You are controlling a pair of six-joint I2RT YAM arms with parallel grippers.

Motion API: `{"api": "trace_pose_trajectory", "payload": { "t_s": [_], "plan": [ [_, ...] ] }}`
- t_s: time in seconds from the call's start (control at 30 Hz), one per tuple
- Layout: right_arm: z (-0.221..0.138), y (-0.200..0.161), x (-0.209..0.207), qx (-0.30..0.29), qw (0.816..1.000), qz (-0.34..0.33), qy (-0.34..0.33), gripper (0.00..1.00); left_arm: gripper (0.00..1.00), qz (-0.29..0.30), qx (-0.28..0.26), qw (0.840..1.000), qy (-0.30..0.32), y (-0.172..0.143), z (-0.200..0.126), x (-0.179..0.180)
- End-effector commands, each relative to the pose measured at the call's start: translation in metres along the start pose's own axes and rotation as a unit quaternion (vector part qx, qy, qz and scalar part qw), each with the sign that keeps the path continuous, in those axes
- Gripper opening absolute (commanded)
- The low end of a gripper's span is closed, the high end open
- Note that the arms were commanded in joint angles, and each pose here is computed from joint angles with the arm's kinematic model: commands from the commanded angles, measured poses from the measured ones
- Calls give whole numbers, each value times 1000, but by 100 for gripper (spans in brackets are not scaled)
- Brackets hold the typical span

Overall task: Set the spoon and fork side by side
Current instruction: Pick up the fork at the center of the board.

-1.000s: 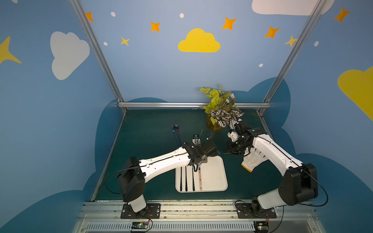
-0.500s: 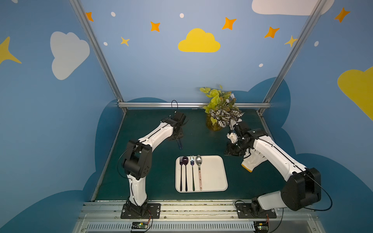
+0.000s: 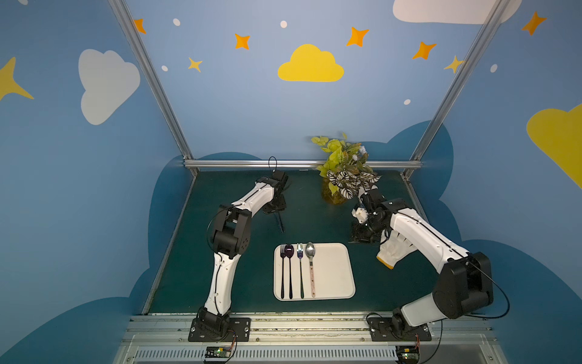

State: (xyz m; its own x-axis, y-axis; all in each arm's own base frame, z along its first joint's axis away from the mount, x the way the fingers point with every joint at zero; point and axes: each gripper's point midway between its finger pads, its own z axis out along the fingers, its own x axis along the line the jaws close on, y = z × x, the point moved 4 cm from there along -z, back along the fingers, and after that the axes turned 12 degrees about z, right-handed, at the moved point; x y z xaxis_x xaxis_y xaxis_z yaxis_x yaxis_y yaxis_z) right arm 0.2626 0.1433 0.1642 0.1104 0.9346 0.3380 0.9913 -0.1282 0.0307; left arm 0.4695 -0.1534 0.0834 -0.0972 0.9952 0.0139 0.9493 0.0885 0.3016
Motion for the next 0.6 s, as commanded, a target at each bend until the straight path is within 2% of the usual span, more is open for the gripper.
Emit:
{"api": "trace_pose_trajectory", "payload": {
  "t_s": [0.0,0.4,0.57],
  "plan": [
    [-1,5,6,-1,1000,-2,6,32,42,-6,19,1000,-2,-3,13,1],
    [5,11,10,12,1000,0,9,31,38,-18,32,999,-6,-3,34,5],
    [7,11,11,16,1000,0,9,31,30,-17,35,999,-4,-4,36,9]
  ]
}}
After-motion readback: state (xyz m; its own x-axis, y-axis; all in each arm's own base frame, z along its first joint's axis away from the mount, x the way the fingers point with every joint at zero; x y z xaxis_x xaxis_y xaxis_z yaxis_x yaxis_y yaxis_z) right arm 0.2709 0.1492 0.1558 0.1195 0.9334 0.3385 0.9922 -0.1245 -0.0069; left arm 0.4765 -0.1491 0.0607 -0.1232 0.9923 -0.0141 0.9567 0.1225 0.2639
